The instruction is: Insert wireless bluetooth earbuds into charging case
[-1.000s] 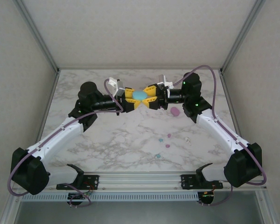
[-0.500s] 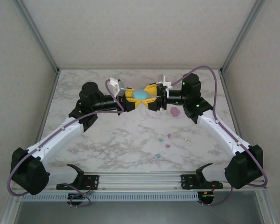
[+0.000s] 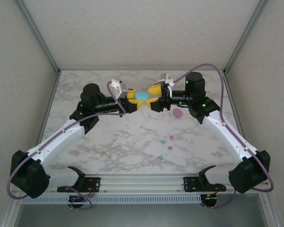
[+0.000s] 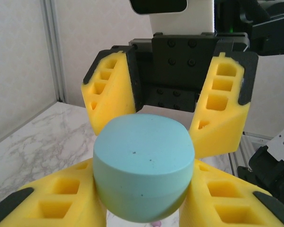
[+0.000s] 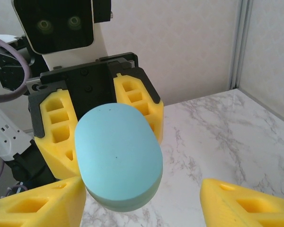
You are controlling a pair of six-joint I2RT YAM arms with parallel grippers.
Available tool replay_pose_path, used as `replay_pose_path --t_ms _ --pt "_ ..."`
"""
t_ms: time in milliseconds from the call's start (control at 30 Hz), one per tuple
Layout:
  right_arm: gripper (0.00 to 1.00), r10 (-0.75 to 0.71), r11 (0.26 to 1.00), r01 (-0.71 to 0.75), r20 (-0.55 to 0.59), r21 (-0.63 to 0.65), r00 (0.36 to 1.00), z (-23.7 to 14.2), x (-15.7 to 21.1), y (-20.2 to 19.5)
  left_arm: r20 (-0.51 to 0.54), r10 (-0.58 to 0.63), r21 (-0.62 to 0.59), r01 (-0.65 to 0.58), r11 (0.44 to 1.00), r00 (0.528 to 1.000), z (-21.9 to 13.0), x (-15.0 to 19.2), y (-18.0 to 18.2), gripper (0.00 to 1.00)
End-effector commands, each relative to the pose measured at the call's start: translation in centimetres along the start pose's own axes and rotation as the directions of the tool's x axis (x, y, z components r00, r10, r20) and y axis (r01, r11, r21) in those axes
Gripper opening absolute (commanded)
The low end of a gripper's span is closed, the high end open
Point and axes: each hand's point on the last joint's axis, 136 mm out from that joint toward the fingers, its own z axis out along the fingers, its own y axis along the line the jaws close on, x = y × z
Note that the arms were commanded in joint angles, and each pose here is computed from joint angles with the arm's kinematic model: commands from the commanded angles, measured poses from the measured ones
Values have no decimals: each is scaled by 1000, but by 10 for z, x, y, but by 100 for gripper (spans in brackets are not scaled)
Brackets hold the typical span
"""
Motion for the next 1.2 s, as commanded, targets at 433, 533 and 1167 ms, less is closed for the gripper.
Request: replay_pose_path --t_ms 433,533,1167 --pt "66 147 982 -144 -14 122 989 9 -11 -34 -4 23 41 -22 999 1000 -3 0 -17 19" --pt "66 179 975 -175 -14 139 984 9 -15 -39 -8 15 40 -14 999 1000 -3 3 -16 19" --pt "74 262 900 -259 38 350 964 -40 -37 -25 -11 21 -103 -22 994 1000 -7 19 6 19"
